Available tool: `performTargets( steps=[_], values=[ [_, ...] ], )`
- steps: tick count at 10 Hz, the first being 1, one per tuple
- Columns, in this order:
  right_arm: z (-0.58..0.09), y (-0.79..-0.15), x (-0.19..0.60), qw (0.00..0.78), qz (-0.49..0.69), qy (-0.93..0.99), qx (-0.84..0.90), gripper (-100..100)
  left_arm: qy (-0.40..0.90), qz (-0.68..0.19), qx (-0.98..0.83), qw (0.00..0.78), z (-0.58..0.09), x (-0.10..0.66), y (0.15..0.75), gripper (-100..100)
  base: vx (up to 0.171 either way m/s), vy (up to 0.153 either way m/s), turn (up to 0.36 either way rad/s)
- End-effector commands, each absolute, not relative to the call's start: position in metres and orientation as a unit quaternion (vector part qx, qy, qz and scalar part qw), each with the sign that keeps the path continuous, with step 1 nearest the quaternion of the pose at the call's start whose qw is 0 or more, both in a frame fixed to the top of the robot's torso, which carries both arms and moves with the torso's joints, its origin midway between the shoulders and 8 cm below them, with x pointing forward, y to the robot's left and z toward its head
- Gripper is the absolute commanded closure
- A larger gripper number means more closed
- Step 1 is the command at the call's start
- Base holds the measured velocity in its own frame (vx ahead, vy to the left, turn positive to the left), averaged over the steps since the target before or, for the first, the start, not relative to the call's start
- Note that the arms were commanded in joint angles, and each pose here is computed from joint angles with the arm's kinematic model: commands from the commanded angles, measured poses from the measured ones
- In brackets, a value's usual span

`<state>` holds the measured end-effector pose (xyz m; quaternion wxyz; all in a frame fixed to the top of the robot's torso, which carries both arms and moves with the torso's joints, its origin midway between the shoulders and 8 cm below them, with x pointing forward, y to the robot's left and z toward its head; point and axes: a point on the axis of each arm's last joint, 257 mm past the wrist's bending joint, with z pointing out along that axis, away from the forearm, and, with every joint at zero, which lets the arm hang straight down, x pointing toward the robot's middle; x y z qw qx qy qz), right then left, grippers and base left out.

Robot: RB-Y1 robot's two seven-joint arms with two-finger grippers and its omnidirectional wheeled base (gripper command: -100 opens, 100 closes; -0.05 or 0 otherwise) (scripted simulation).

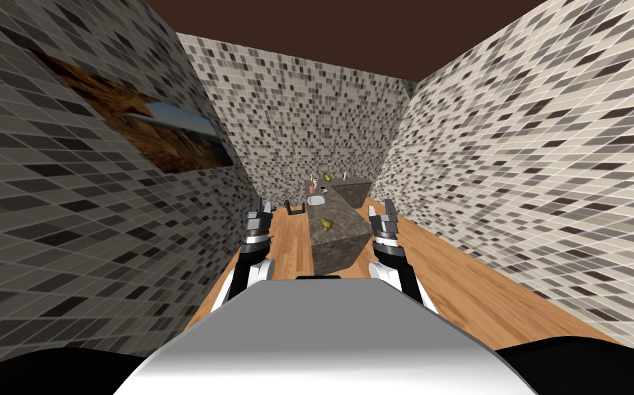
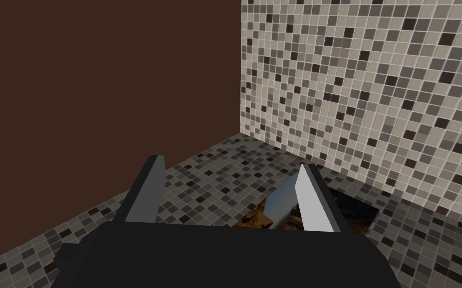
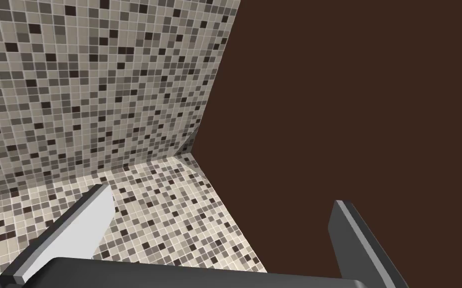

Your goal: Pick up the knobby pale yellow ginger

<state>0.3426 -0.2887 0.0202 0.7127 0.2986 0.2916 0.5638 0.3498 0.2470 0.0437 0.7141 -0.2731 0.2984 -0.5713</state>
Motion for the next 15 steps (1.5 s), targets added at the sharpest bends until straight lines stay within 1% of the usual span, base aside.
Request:
performTargets(
  steps=[1,5,15],
  values=[
    [0.015,-0.287,0.351,0.699,0.569,0.309,0.303,-100,0.298,-0.571,-0.273,0.714,0.044,0.350,0.247,0,-0.025,0.015,-0.006],
    [0.002,-0.287,0.371,0.666,0.580,0.334,0.329,-100,0.298,-0.571,-0.273,0.714,0.044,0.350,0.247,0,-0.046,0.029,-0.002],
    [-0.034,-0.290,0.415,0.572,0.602,0.365,0.421,-100,0.298,-0.571,-0.273,0.714,0.044,0.350,0.247,0,-0.046,0.048,0.002]
  ],
)
